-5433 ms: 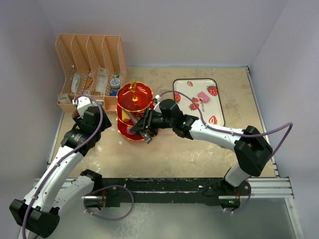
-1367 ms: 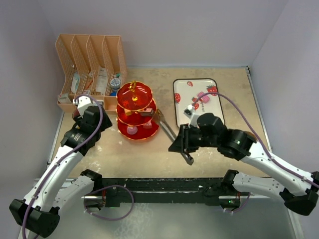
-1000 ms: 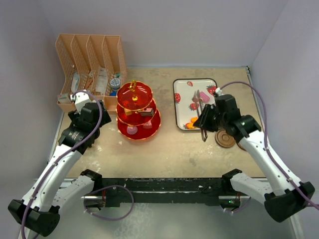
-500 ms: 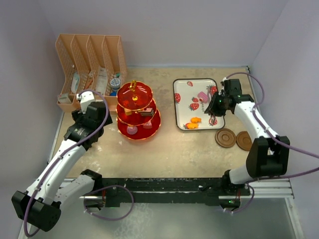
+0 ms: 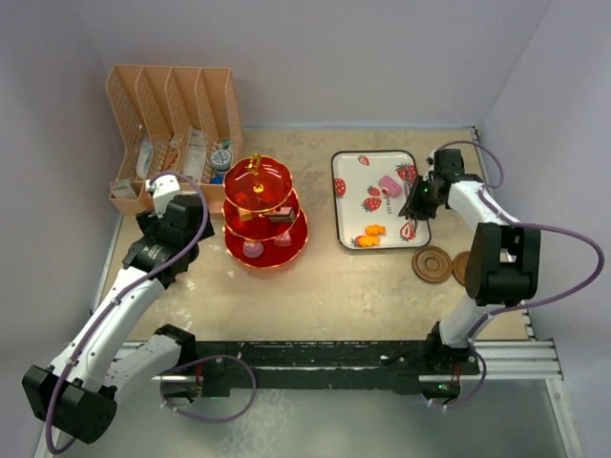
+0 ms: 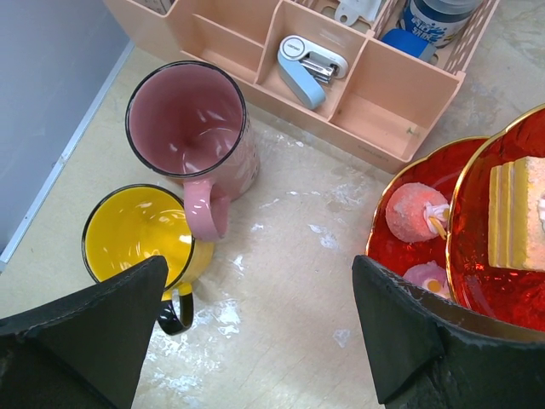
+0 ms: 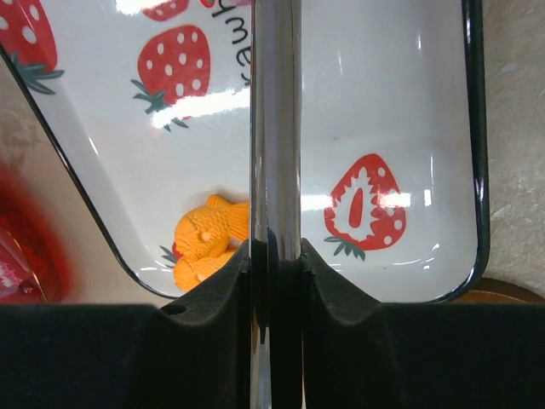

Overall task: Serve the afternoon tea
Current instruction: Adjust the dessert on the tray.

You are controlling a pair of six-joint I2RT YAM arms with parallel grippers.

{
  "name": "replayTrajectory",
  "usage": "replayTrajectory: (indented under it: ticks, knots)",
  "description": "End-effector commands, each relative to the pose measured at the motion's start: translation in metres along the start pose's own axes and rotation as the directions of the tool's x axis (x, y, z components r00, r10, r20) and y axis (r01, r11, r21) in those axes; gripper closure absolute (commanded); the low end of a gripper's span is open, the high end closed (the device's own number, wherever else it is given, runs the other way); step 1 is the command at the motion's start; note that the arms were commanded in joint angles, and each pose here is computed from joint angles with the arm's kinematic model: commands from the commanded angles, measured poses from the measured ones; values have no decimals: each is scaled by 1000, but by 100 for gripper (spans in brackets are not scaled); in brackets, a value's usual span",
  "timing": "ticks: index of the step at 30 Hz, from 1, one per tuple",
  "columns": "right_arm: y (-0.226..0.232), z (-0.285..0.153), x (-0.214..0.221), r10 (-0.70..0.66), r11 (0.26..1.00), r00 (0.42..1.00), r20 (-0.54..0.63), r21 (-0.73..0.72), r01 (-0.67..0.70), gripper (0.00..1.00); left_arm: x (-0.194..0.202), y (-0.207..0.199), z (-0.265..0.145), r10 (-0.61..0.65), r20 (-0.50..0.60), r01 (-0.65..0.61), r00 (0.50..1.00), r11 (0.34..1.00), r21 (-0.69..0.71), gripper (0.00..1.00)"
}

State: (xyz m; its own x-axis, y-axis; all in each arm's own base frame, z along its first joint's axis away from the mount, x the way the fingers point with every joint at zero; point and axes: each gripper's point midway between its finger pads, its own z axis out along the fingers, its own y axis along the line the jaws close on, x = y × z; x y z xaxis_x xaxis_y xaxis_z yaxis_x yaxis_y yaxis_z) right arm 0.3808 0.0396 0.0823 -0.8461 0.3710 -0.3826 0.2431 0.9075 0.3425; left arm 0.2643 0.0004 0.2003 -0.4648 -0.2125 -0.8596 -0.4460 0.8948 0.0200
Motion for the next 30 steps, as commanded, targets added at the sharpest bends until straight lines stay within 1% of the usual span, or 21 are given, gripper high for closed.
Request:
replayTrajectory:
  ticks: [1,4,9,12,17,18,21,22,25,27,30]
  knots:
    - [6,-4,3,-62,997,998,-3,-41,62,75,-10,3,0,0,40,1,999,1000,-21,13]
    - [5,-4,16,-78,995,996,-39,-61,75,75,-8,2,2,5,36,-4,999,1000,-21,13]
    - [7,-13,27,-81,994,996,-34,-79,78,75,-5,-2,4,15,22,-14,1000,1000,-11,13]
    - [17,-21,37,-100,985,993,-55,-147,91,75,-5,-2,4,16,22,-16,1000,1000,-10,13]
    - [36,-43,44,-136,960,990,-40,-252,122,74,-5,-2,4,17,21,-17,1000,1000,-8,13]
    - [35,-47,43,-137,963,990,-36,-239,125,74,-5,-2,4,17,21,-17,1000,1000,-9,13]
    - [19,-55,27,-117,987,993,14,-109,118,74,-5,-2,4,18,20,-18,1000,1000,-10,13]
    - [17,-58,24,-112,989,993,27,-90,114,74,-5,-2,4,17,20,-16,1000,1000,-10,13]
    - [24,-59,10,-119,987,991,67,-104,125,74,-5,-2,4,16,20,-16,1000,1000,-11,13]
    - [29,-55,11,-120,983,991,51,-132,126,75,-5,-1,4,17,19,-17,1000,1000,-12,13]
    - [28,-53,13,-118,983,992,42,-134,123,76,-5,-1,3,16,19,-16,1000,1000,-13,13]
